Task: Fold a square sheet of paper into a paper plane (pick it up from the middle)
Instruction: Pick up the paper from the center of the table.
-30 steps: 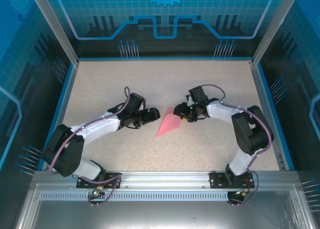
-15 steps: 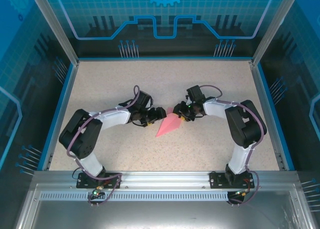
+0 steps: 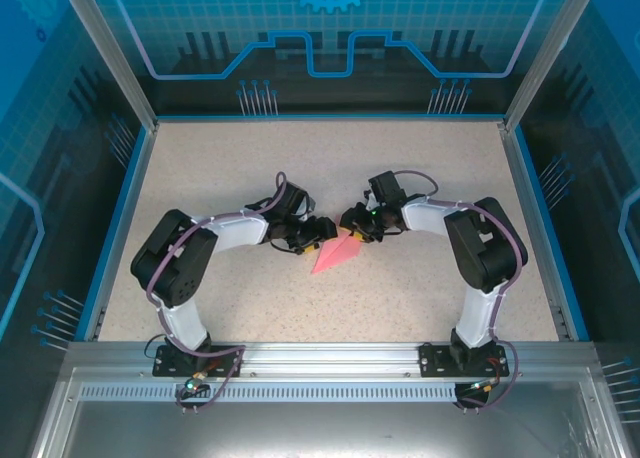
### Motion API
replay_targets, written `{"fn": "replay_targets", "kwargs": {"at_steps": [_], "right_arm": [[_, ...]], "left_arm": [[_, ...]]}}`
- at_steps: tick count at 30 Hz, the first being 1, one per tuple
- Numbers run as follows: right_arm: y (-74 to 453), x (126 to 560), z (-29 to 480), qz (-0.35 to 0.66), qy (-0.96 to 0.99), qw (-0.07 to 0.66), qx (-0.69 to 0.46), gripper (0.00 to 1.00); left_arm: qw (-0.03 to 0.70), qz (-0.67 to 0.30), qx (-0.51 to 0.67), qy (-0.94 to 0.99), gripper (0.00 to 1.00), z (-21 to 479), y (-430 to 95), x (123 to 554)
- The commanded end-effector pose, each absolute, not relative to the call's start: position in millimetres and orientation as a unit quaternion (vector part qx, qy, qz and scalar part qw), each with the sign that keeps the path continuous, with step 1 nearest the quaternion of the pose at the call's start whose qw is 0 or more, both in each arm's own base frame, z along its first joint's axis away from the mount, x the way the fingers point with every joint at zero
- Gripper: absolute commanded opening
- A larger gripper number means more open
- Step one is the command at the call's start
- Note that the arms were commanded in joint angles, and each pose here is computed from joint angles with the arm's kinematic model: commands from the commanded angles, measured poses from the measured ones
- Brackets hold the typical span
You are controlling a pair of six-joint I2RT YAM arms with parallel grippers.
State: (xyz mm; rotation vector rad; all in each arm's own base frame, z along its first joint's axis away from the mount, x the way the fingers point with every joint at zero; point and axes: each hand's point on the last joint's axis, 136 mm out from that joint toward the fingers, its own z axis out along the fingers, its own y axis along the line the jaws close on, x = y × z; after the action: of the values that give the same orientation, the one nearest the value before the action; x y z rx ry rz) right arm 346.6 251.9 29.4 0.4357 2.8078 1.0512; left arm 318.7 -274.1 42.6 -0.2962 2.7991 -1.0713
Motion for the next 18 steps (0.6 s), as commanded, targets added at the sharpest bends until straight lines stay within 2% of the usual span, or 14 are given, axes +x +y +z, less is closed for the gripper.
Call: {"fn": "replay_targets", "kwargs": {"at_steps": [1, 9, 12, 15, 18], "right_arm": [[270.0, 348.5, 37.7, 0.379, 0.915, 0.051, 0.126, 0.39], [282.9, 335.7, 32.7, 0.396, 0.912, 0.049, 0.100, 0.36], [286.6, 332.7, 27.8, 0.392, 0.914, 0.050, 0.091, 0.32], [288.8, 333.0, 25.8, 0.396, 0.913, 0.050, 0.090, 0.27], [288.9, 334.8, 28.2, 0.398, 0.911, 0.055, 0.087, 0.16]], "left_arm": [[0.051, -0.368, -0.094, 0.924, 0.65, 45.6, -283.0, 317.9], [0.059, -0.358, -0.108, 0.926, 0.66, 46.4, -275.7, 318.5], [0.071, -0.354, -0.125, 0.924, 0.74, 50.0, -266.0, 322.0], [0.084, -0.355, -0.144, 0.920, 0.80, 57.3, -255.1, 324.5], [0.095, -0.360, -0.153, 0.915, 0.83, 67.1, -245.8, 326.5]]}}
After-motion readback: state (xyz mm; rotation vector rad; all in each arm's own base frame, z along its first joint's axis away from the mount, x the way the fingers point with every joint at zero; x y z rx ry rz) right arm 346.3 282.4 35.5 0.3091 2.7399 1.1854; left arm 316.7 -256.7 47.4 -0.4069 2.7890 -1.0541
